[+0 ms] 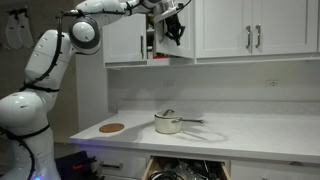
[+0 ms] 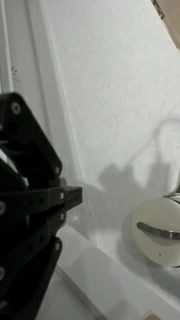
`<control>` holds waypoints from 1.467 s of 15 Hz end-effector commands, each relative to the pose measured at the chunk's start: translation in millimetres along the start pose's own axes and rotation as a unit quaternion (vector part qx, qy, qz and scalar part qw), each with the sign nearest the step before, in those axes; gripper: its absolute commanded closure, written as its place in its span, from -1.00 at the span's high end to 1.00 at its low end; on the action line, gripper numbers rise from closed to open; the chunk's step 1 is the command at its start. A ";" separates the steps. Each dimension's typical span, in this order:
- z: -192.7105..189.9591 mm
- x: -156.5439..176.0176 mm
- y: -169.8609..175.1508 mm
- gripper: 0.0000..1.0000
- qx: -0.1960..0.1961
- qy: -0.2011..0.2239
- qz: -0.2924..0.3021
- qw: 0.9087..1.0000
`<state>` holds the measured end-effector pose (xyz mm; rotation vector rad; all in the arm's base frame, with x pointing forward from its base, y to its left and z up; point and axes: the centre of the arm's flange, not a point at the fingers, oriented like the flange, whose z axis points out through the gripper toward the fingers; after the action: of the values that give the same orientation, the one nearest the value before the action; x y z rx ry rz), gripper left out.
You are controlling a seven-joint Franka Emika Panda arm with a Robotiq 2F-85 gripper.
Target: Close the right door of the first upper cabinet
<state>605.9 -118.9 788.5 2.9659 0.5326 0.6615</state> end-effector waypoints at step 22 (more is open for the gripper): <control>-11.4 15.7 -82.4 -0.99 0.034 -0.101 -0.070 0.992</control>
<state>592.3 -42.9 780.1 2.9695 0.7183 0.3698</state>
